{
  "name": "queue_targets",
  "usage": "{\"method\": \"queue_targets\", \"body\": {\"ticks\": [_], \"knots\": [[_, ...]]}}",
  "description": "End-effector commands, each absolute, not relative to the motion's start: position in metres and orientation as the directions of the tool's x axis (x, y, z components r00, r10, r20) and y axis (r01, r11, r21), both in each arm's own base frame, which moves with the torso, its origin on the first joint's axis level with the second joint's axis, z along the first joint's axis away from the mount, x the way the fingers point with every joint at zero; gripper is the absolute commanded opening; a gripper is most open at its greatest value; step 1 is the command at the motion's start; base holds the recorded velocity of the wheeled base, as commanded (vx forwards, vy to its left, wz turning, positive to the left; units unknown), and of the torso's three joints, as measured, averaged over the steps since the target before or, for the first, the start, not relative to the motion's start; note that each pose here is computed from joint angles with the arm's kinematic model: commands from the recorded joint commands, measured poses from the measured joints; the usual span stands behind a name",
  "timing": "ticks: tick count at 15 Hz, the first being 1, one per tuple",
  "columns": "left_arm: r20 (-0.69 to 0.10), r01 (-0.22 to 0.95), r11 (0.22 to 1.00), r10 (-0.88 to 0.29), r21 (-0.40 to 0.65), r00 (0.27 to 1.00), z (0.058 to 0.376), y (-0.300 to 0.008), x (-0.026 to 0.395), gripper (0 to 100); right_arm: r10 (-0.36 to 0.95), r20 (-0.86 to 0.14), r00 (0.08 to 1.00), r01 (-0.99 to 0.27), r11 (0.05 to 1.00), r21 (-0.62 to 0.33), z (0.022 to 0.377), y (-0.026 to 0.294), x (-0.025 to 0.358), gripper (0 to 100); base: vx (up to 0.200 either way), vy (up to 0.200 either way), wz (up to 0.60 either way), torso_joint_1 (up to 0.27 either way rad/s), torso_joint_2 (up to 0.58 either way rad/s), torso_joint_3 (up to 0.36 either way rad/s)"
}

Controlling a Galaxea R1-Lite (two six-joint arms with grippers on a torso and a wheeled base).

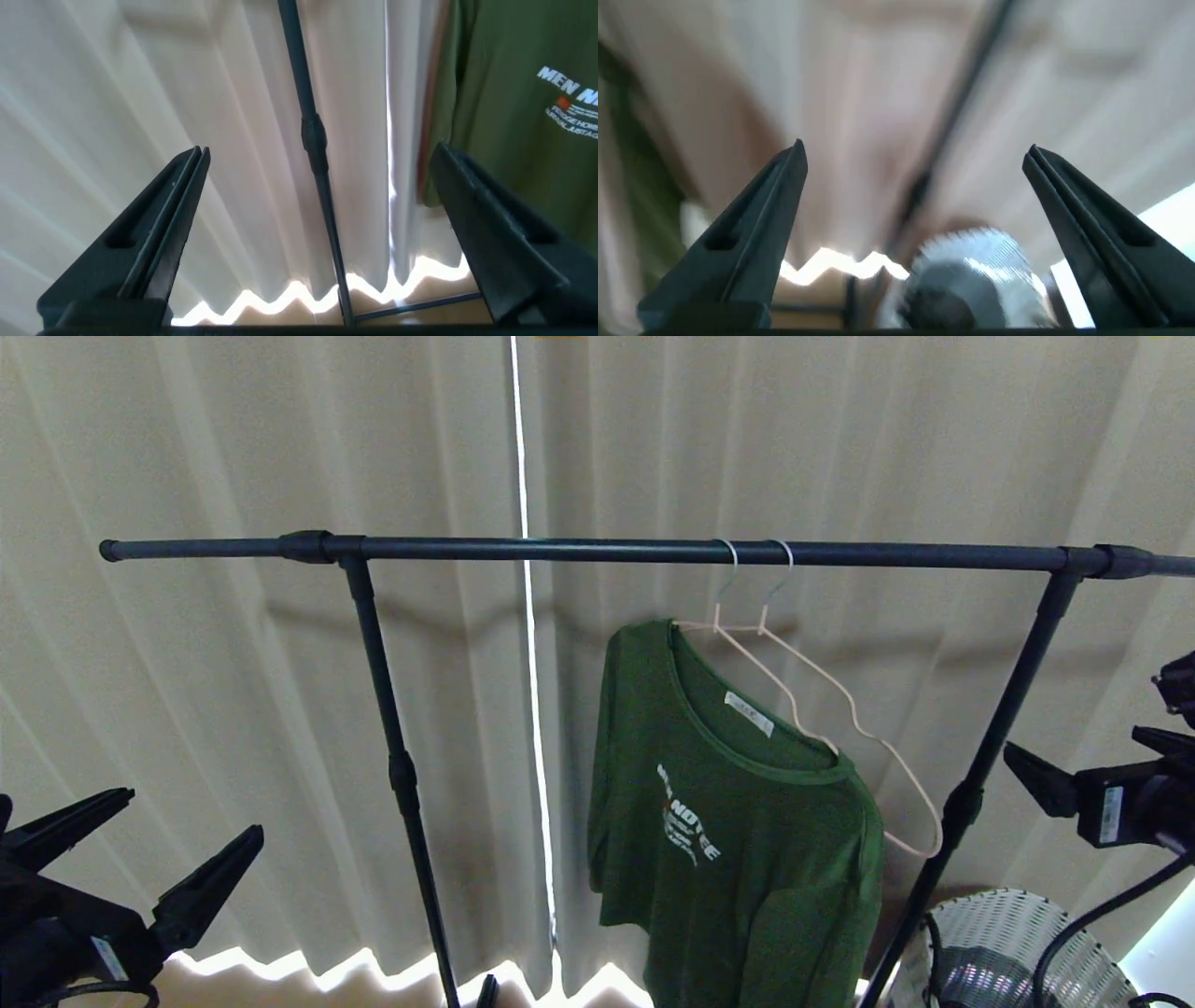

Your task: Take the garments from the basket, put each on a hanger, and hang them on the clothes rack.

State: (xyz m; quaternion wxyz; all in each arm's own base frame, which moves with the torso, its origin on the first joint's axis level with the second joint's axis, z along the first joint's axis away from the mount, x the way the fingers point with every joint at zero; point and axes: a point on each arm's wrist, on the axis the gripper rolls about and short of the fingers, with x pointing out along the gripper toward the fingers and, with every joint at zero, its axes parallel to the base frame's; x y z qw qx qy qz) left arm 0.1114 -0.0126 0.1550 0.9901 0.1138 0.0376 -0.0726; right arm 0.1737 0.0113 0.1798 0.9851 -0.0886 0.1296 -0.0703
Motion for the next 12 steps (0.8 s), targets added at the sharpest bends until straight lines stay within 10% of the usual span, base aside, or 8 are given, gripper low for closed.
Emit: {"method": "queue_targets", "body": {"ticks": [1, 12], "knots": [[-0.081, 0.151, 0.964, -0.136, 0.221, 0.987, 0.157, -0.013, 0.111, 100, -0.208, -0.251, 0.945, 0.16, 0.967, -0.2, 0.173, -0.001, 0.158, 100, -0.2, 0.0, 0.0, 0.017, 0.0, 0.002], [-0.11, 0.152, 0.97, -0.132, 0.189, 0.985, 0.15, -0.012, 0.109, 100, -0.134, -0.302, 0.944, 0.079, 0.979, -0.187, 0.142, 0.001, 0.144, 100, -0.2, 0.0, 0.0, -0.002, 0.0, 0.005]]}}
